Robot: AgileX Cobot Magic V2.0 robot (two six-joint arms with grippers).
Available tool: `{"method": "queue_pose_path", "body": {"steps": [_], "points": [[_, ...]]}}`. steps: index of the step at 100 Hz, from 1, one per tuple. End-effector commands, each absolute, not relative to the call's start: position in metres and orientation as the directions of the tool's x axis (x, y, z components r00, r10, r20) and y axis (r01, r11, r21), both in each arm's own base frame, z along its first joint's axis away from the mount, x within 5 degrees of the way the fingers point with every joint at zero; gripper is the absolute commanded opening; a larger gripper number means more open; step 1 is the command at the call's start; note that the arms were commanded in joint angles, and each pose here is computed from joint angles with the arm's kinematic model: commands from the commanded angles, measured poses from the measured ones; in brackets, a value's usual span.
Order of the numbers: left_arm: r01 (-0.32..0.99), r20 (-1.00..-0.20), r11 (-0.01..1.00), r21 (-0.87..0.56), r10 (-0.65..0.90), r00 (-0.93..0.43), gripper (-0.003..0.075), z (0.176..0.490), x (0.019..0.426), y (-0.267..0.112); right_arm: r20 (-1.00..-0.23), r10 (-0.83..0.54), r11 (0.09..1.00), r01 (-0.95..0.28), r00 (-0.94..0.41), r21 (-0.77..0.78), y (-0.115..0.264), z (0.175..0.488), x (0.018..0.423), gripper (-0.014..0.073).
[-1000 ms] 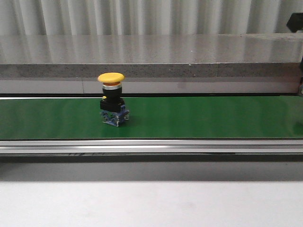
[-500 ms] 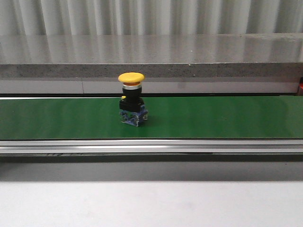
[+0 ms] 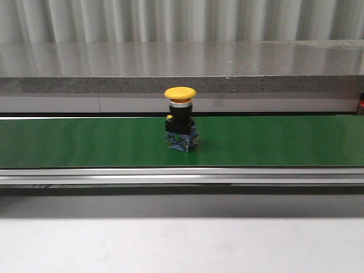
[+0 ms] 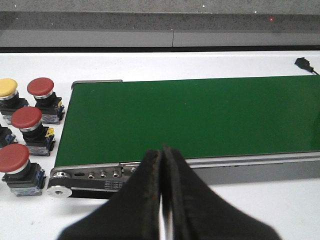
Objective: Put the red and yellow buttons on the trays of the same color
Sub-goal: 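Grasp the red button with the right gripper and lower it into the red tray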
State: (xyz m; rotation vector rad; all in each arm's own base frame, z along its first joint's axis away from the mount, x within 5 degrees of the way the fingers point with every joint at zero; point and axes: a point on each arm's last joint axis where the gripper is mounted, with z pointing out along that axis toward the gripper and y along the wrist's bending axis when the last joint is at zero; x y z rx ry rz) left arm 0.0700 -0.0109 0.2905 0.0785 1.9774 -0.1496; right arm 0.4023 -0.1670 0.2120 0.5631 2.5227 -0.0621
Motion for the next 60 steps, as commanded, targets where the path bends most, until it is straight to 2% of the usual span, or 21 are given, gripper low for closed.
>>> {"method": "queue_pose_path", "body": {"steps": [1, 32, 40, 47, 60], "points": [[0.142, -0.949, 0.987, -0.080, -0.031, -0.315, -0.0020, 0.305, 0.072, -0.012, -0.634, 0.351, 0.911, 0.407, -0.690, 0.062, -0.175, 0.245, 0.403, 0.0153], [0.142, -0.949, 0.987, -0.080, -0.031, -0.315, -0.0020, 0.305, 0.072, -0.012, -0.568, 0.374, 0.908, 0.415, -0.733, 0.062, -0.178, 0.221, 0.405, 0.0154], [0.142, -0.949, 0.987, -0.080, -0.031, -0.315, -0.0020, 0.305, 0.072, -0.012, -0.558, 0.377, 0.908, 0.415, -0.739, 0.063, -0.178, 0.220, 0.405, 0.0176], [0.142, -0.949, 0.987, -0.080, -0.031, -0.315, -0.0020, 0.305, 0.072, -0.012, -0.556, 0.377, 0.908, 0.415, -0.741, 0.063, -0.178, 0.220, 0.404, 0.0262], [0.142, -0.949, 0.987, -0.080, -0.031, -0.315, -0.0020, 0.305, 0.072, -0.012, -0.553, 0.371, 0.910, 0.411, -0.746, 0.056, -0.177, 0.226, 0.402, 0.0534]]}}
